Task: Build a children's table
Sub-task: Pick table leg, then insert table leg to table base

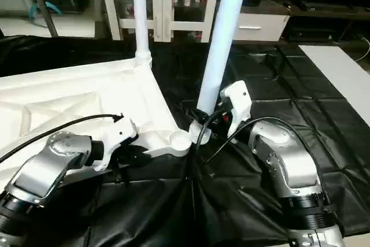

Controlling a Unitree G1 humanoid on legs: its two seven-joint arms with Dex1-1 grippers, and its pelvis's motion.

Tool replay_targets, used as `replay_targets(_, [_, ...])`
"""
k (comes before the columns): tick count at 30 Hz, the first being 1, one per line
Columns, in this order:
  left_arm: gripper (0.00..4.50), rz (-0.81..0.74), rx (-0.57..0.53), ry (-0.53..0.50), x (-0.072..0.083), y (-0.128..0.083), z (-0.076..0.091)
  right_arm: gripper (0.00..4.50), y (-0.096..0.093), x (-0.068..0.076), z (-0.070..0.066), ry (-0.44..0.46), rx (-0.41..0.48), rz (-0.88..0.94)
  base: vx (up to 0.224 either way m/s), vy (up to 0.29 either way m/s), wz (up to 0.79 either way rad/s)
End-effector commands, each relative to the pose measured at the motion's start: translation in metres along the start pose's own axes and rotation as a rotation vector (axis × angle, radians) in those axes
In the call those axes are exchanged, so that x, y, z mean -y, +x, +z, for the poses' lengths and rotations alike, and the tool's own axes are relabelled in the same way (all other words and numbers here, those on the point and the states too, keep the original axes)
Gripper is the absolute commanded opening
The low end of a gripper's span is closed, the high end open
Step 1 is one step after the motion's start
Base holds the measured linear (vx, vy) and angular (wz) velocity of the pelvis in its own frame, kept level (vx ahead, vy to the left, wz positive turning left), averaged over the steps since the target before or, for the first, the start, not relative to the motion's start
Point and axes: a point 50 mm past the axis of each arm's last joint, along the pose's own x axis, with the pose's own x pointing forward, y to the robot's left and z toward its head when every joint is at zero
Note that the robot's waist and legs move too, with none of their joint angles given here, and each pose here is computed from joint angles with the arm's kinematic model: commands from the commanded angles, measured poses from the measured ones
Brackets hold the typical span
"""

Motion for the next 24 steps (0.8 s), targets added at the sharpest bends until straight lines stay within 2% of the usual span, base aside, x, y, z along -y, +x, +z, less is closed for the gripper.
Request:
replay_targets(1, [0.79, 0.033, -0.050, 0.007, -0.004, -0.006, -0.010, 1.82, -0.001, 0.001, 0.010, -0.001, 0.020, 0.024, 0.000, 0.000, 0.00])
replay_targets(8, [0.79, 0.005, -0.094, 0.060, -0.007, -0.015, -0.015, 1.82, 0.000, -0.002, 0.013, 0.005, 0.027, 0.076, 0.000, 0.000, 0.00])
replay_targets(9, [0.79, -0.020, -0.127, 0.080, -0.006, -0.017, -0.019, 1.82, 0.001, -0.002, 0.014, 0.001, 0.028, 0.085, 0.000, 0.000, 0.00])
replay_targets(14, [0.79, -0.043, -0.145, 0.086, -0.002, -0.017, -0.024, 1.82, 0.003, -0.002, 0.016, -0.002, 0.032, 0.088, 0.000, 0.000, 0.00])
replay_targets(19, [0.43, -0.010, -0.115, 0.092, -0.003, -0.010, -0.022, 1.82, 0.009, -0.003, 0.022, 0.005, 0.059, 0.099, 0.000, 0.000, 0.00])
replay_targets(24, [0.04, -0.012, -0.059, 0.093, -0.001, -0.001, -0.019, 1.82, 0.018, -0.004, 0.025, 0.064, 0.091, 0.132, 0.000, 0.000, 0.00])
